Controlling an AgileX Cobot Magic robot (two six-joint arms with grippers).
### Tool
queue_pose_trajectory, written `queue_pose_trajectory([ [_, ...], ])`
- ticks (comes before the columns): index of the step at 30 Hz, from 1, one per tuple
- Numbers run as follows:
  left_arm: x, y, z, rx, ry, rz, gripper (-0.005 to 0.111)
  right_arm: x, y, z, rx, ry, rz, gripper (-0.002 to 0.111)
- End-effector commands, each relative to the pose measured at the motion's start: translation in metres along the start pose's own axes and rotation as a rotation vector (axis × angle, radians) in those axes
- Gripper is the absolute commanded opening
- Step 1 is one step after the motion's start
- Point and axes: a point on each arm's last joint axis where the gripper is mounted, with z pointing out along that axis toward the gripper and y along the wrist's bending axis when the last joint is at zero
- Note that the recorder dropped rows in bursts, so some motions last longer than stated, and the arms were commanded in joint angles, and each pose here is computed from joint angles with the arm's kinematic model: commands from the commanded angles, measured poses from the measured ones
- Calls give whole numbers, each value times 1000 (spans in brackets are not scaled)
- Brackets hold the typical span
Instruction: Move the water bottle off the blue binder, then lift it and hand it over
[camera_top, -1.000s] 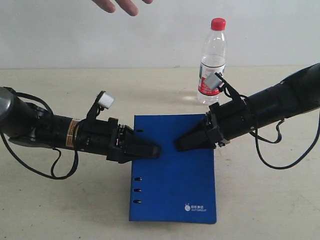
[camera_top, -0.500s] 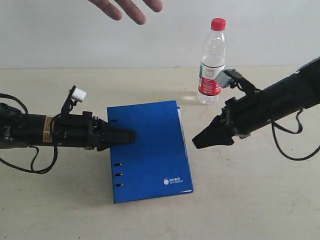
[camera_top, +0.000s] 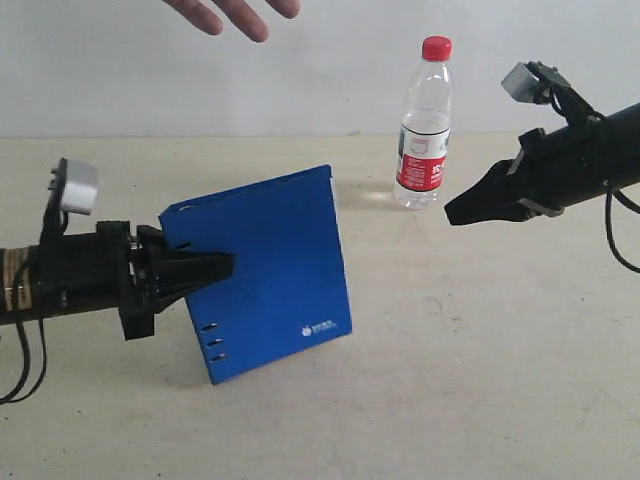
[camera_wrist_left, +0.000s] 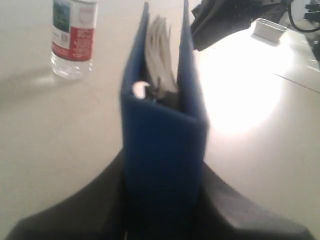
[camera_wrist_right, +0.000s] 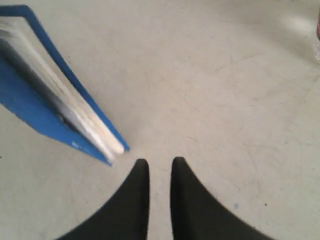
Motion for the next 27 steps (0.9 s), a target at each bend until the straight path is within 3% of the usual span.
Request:
queue_pose_trajectory([
  [1, -17, -21, -24, -167, -109, 143, 5, -2, 0, -5, 28, -2, -20, 0],
  [7, -32, -54, -52, -288, -193, 261, 5, -5, -1, -6, 47, -30, -7, 0],
  [12, -45, -86, -71, -299, -271, 363, 5, -17, 14, -24, 71, -82, -53, 0],
  [19, -39, -125, -95, -337, -300, 456, 5, -29, 66, -75, 207, -228, -165, 0],
  [23, -22, -145, -107, -370, -295, 480, 5, -15, 104, -106, 333, -322, -221, 0],
  [27, -27, -153, -115, -405, -330, 488, 5, 3, 134, -132, 464, -443, -213, 0],
])
